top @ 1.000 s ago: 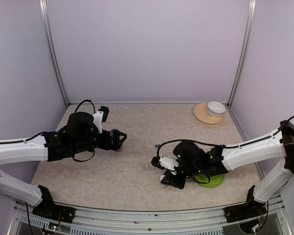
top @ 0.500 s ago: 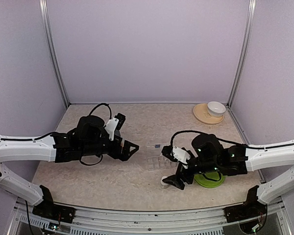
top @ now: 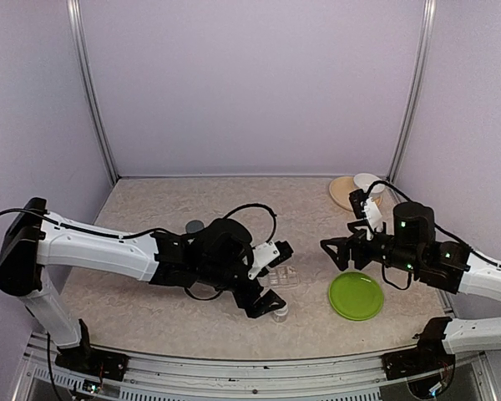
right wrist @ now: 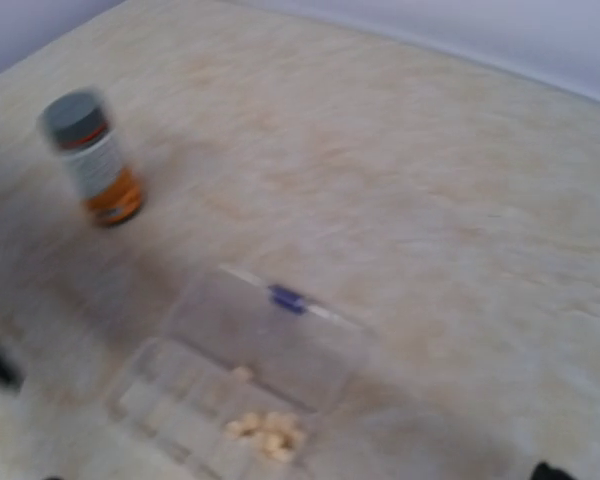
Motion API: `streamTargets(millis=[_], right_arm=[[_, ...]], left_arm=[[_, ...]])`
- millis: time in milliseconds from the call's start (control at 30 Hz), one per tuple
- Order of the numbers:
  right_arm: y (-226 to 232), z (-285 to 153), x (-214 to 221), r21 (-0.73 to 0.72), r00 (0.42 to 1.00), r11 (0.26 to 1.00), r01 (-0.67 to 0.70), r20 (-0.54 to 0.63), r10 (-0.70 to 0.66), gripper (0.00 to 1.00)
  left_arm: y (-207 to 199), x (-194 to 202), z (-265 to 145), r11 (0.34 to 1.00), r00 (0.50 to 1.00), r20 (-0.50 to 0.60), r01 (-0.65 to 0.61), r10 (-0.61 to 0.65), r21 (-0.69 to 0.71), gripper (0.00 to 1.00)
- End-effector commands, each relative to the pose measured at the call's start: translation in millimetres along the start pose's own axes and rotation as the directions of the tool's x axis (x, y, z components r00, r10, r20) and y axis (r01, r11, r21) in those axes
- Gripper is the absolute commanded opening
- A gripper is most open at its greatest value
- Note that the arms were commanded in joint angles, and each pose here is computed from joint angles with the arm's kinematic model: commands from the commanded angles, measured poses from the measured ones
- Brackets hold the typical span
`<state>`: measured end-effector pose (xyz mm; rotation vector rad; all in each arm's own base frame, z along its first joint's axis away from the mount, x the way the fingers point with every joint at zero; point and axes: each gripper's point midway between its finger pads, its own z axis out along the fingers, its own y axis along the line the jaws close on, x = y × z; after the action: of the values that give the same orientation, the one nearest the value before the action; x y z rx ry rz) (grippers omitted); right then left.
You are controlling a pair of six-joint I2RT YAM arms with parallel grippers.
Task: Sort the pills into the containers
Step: Pick up the pill bottle from the center of the board.
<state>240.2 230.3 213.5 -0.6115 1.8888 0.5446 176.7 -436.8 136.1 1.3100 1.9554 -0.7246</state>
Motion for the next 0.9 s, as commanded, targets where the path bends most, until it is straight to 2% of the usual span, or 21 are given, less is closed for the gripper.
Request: streamTargets(millis=[0,167,533,800,867], right_arm=[[-19.2,-6.7,9.1,0.070,0.997,0.994,-0.078,-0.002,0.078,1.00],[-18.9,-3.3,17.1,0.065,0.996,0.994,-0.086,-0.020,0.088,1.00],[-17.3,2.3,24.7,0.055,0.995,0.995,-0.085,-0.042,0.087,1.00],[-18.9,2.7,23.6,0.064,0.997,0.996,-0.070,-0.039,0.072,1.00],[-19.7,2.9,23.0,0.067,0.997,0.996,-0.066,-0.038,0.069,1.00]], left_arm=[[-21.6,15.8,14.4,0.991,0.989,-0.083,-0.114,0.120,0.070,0.97],[-21.8,27.0,29.3,0.990,0.984,-0.126,-0.120,0.129,0.072,0.92],[-19.8,25.1,51.9,0.990,0.981,-0.141,-0.125,0.134,0.070,0.82],[-21.1,31.0,60.9,0.989,0.978,-0.165,-0.119,0.131,0.084,0.63],[-21.5,32.3,61.9,0.990,0.977,-0.169,-0.115,0.128,0.086,0.55]])
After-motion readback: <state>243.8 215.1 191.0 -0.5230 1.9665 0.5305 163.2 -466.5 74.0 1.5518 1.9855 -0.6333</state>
